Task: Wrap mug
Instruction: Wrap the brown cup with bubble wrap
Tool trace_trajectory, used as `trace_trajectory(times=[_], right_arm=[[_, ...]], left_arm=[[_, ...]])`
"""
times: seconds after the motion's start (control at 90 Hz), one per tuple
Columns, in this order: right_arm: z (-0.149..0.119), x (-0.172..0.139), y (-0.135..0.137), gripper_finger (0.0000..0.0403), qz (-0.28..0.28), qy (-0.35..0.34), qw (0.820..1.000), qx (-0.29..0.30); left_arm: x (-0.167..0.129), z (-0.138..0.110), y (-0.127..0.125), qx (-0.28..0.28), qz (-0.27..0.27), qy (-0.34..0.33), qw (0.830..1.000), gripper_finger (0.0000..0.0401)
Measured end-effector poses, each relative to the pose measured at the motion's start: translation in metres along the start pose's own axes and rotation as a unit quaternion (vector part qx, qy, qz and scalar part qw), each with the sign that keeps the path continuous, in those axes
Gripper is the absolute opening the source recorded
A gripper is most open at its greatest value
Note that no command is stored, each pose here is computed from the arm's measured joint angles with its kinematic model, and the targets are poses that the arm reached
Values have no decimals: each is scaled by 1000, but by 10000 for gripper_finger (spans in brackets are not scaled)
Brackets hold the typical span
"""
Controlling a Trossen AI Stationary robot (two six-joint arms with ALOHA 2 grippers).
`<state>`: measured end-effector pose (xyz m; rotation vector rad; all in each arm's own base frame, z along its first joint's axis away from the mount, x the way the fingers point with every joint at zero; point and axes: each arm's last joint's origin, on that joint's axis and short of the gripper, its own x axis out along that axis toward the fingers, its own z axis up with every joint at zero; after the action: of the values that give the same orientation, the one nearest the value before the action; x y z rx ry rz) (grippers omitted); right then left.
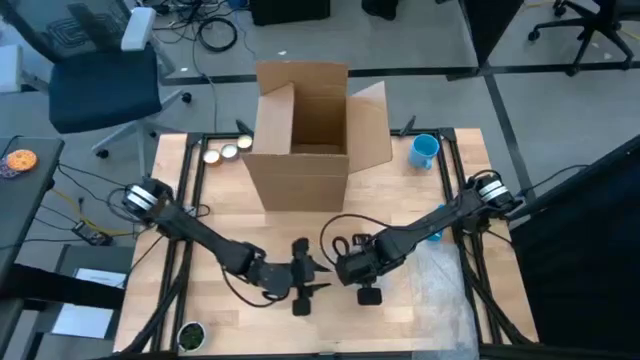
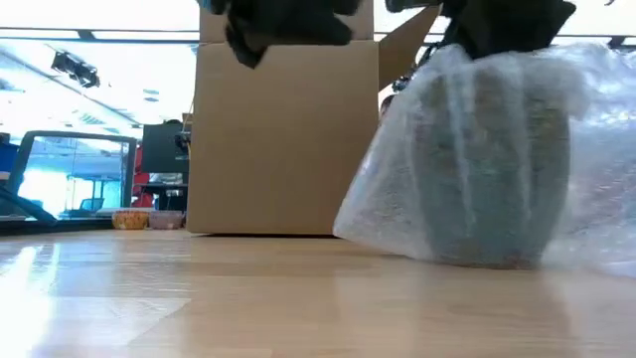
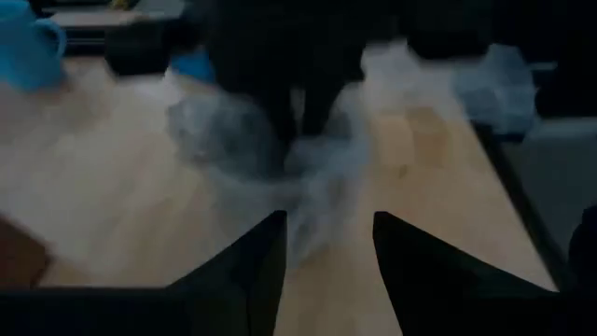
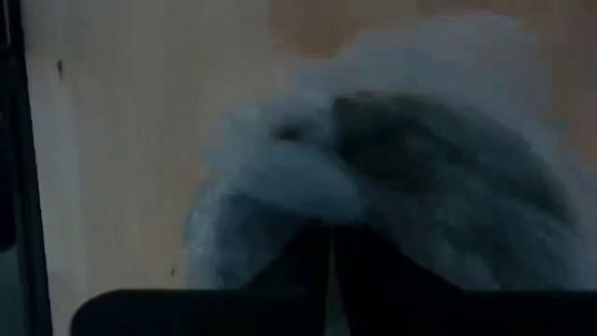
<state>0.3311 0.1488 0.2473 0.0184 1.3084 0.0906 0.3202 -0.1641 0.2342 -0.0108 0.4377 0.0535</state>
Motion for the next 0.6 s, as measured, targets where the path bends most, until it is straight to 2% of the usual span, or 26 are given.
trace_trajectory(times=[0.178, 0.278, 0.6], right_arm=[[6, -30, 2, 0, -45, -49, 998, -6], [11, -33, 4, 0, -44, -82, 996, -15], [8, 13, -1, 0, -27, -55, 998, -14]], left_arm=[[-3, -5, 6, 14, 36, 29, 999, 147], [5, -11, 5, 8, 41, 36, 998, 147], [19, -27, 1, -8, 47, 54, 997, 147]])
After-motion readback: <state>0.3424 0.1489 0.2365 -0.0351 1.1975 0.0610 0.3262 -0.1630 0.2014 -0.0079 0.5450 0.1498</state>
